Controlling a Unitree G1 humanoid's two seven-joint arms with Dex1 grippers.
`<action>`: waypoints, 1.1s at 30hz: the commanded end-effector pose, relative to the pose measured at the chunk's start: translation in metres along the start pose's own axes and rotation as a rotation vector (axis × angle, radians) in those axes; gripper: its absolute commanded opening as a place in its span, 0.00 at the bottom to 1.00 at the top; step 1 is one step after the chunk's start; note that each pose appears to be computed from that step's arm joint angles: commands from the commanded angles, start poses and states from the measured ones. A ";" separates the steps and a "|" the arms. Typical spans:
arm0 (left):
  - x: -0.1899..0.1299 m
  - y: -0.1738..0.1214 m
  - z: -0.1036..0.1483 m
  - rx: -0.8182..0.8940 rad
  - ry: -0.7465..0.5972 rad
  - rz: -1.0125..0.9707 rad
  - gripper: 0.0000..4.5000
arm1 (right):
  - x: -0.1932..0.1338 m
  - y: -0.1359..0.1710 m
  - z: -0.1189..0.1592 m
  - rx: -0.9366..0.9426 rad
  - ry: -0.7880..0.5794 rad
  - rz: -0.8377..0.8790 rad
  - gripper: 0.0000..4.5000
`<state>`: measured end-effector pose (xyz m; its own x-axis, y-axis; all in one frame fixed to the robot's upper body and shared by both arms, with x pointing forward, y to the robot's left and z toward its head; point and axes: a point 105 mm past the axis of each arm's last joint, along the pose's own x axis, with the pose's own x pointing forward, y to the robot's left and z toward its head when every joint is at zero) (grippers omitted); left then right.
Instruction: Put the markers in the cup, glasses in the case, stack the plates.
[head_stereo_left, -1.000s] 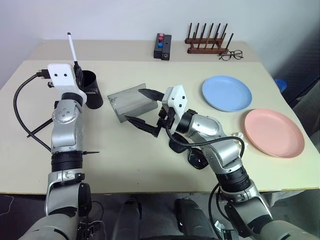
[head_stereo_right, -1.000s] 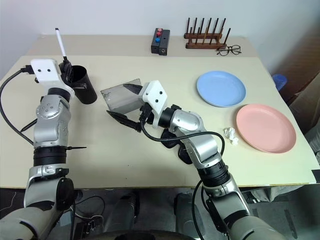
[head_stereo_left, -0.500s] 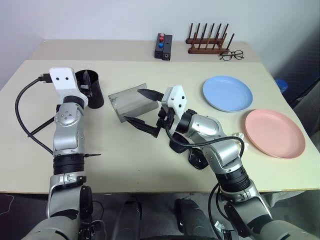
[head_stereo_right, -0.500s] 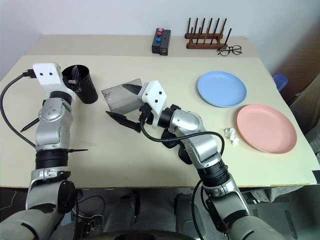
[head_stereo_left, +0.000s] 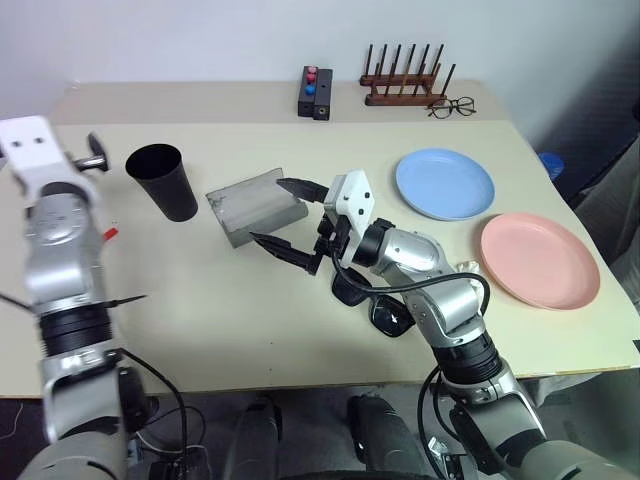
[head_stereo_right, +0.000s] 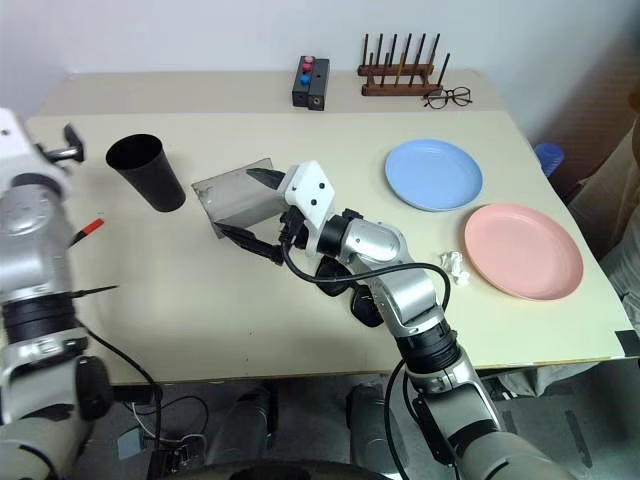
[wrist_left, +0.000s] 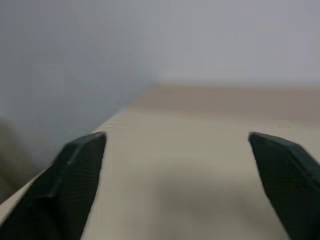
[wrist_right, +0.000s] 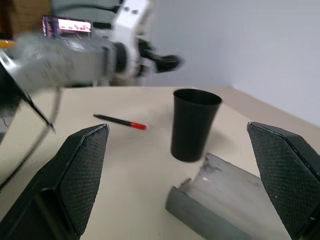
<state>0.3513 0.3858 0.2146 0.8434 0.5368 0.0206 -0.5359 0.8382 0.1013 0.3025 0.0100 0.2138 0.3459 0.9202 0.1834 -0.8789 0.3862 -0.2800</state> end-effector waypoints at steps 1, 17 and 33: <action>-0.004 0.012 -0.036 -0.008 0.264 -0.050 0.99 | 0.000 0.004 0.013 -0.021 -0.047 0.023 1.00; -0.032 0.008 -0.100 0.020 0.722 -0.289 0.99 | -0.010 -0.002 0.007 -0.025 -0.018 -0.006 1.00; -0.038 -0.005 -0.092 -0.020 0.657 -0.320 0.00 | -0.025 0.007 -0.002 -0.007 0.056 0.114 1.00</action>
<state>0.3202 0.3667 0.1210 0.7617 0.1869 -0.6204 -0.2516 0.9677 -0.0174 0.2960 -0.0122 0.1918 0.2949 0.9536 0.0608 -0.9162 0.3003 -0.2655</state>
